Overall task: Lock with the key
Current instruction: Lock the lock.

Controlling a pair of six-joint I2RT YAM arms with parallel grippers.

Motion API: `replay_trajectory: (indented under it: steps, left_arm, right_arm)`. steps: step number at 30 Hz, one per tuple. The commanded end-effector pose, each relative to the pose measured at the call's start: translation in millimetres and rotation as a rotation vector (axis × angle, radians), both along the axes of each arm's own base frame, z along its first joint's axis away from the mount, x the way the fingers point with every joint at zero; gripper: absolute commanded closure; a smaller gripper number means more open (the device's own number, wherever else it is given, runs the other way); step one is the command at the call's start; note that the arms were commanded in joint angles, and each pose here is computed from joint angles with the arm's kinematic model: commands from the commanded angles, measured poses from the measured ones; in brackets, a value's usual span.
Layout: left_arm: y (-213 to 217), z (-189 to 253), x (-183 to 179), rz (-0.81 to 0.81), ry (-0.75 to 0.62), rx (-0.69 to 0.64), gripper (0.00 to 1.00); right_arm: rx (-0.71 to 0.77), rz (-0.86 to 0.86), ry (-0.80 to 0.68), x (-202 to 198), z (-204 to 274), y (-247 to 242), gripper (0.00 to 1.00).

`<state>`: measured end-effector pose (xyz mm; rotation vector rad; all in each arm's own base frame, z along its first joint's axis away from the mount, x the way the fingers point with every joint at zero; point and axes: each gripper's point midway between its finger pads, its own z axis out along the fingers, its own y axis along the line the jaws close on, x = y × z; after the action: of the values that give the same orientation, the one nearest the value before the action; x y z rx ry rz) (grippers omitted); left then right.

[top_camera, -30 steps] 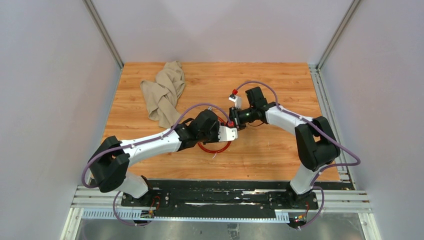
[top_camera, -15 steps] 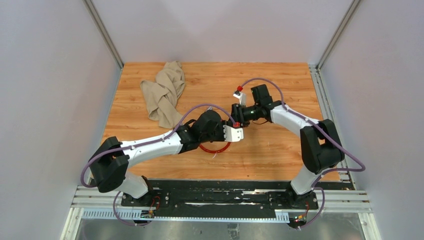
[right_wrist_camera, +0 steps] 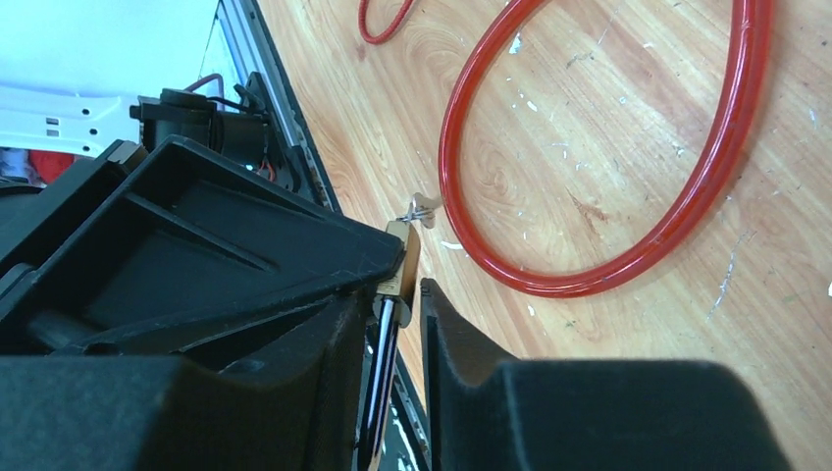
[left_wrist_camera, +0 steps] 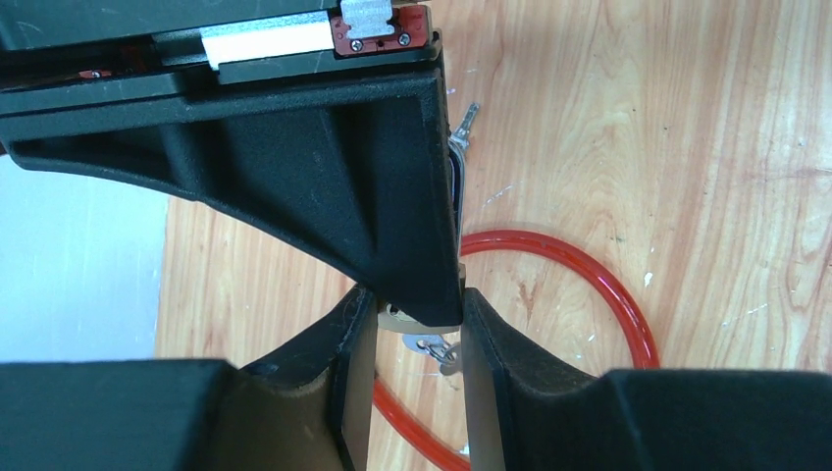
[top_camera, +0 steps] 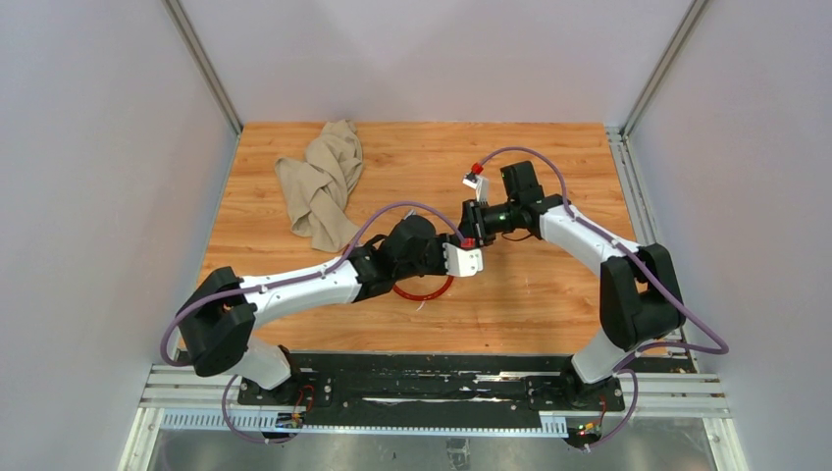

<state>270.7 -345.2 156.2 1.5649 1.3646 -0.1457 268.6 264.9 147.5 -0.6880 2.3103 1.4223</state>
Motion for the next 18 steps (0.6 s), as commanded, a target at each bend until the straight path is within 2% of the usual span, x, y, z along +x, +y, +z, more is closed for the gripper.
replay_trajectory:
  steps: [1,4,8,11,16,18]
  left_arm:
    - [-20.0,26.0,5.6,-0.028,-0.083,-0.085,1.00]
    - [-20.6,25.0,7.2,-0.019,-0.079,-0.086,1.00]
    - [-21.3,24.2,8.1,-0.012,-0.073,-0.088,0.96]
    - [-22.0,23.3,5.4,-0.017,-0.054,-0.095,0.83]
    - [-23.3,20.1,-5.1,-0.042,0.016,-0.101,0.34]
    - [-23.3,19.0,-10.4,-0.064,0.043,-0.108,0.11]
  right_arm:
    - [0.024,0.041,-0.039,-4.8,18.3,-1.5,0.80]
    - [0.018,0.040,-0.041,-4.4,18.2,-2.4,0.98]
    - [0.018,0.041,-0.044,-3.4,18.2,-2.4,0.99]
    - [0.007,0.033,-0.067,-1.7,17.7,-4.9,0.99]
    - [-0.004,0.012,-0.125,4.1,21.8,-17.9,0.99]
    - [-0.012,0.010,-0.155,4.6,22.9,-24.6,0.99]
